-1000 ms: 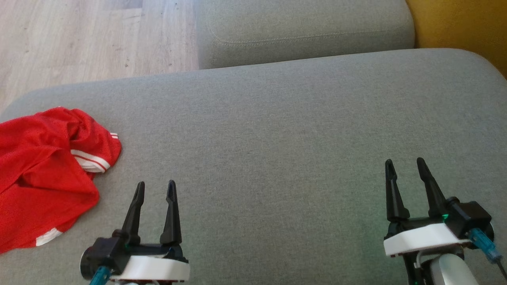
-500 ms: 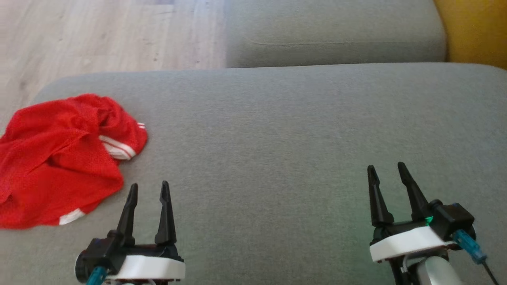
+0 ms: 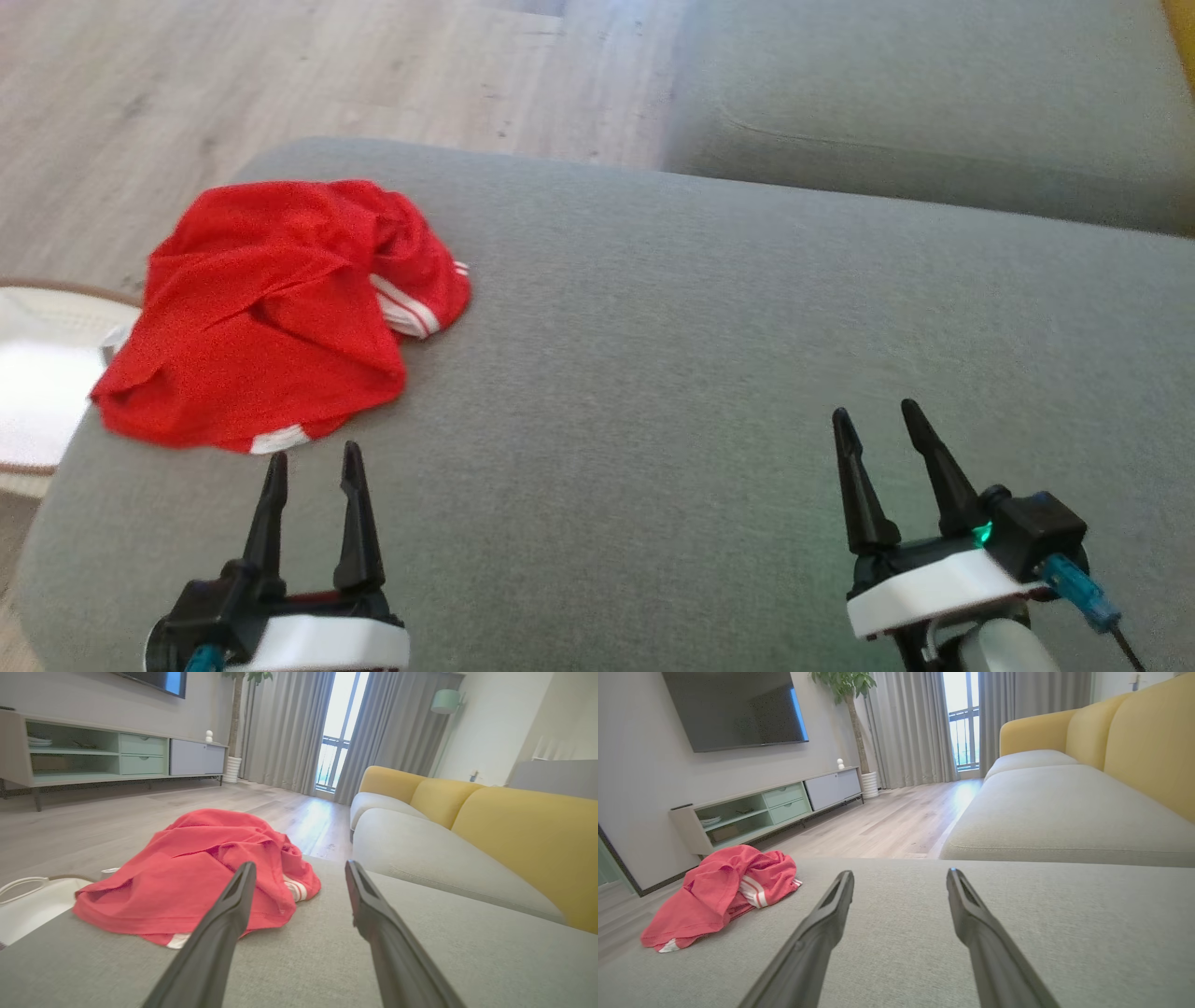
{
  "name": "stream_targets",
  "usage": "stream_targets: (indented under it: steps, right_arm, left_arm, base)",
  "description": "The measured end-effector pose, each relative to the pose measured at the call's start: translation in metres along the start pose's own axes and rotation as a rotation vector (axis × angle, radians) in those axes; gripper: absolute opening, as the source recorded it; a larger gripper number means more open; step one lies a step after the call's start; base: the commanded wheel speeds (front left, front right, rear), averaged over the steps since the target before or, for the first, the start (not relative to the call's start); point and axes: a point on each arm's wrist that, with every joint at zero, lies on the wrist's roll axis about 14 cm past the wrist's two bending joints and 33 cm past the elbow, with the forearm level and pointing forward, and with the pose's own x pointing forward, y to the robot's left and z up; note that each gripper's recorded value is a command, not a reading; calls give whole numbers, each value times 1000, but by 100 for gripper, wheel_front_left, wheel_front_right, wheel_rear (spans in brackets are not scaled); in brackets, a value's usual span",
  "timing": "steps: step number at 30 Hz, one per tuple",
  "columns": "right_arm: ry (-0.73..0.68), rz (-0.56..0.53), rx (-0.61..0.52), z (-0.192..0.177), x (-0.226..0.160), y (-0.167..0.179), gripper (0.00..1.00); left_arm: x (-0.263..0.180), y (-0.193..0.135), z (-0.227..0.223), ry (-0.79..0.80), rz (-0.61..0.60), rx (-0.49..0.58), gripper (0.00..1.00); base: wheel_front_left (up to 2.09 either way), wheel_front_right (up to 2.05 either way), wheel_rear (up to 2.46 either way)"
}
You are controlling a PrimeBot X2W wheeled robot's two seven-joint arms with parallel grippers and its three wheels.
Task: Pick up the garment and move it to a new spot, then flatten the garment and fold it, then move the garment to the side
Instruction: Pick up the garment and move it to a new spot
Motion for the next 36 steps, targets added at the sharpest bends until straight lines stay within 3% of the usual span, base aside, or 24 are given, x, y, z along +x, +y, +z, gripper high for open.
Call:
stream_targets:
  steps: [10,24,32,36]
  right_arm:
    - [8,115,8,-1,13,37,100]
    - [32,88,31,-12,15,26,100]
    - [26,18,21,-16,35,-8,100]
    - [19,-17,2,-19,49,-27,100]
  left_arm:
    - [-25,37,12,-41,118,17,100]
    - [-16,46,8,-17,145,36,100]
    - [53,57,39,-73,86,173,100]
    - [101,71,36,10,41,294,100]
  base:
    - [0,0,0]
    - [0,0,0]
    - [0,0,0]
    - [0,0,0]
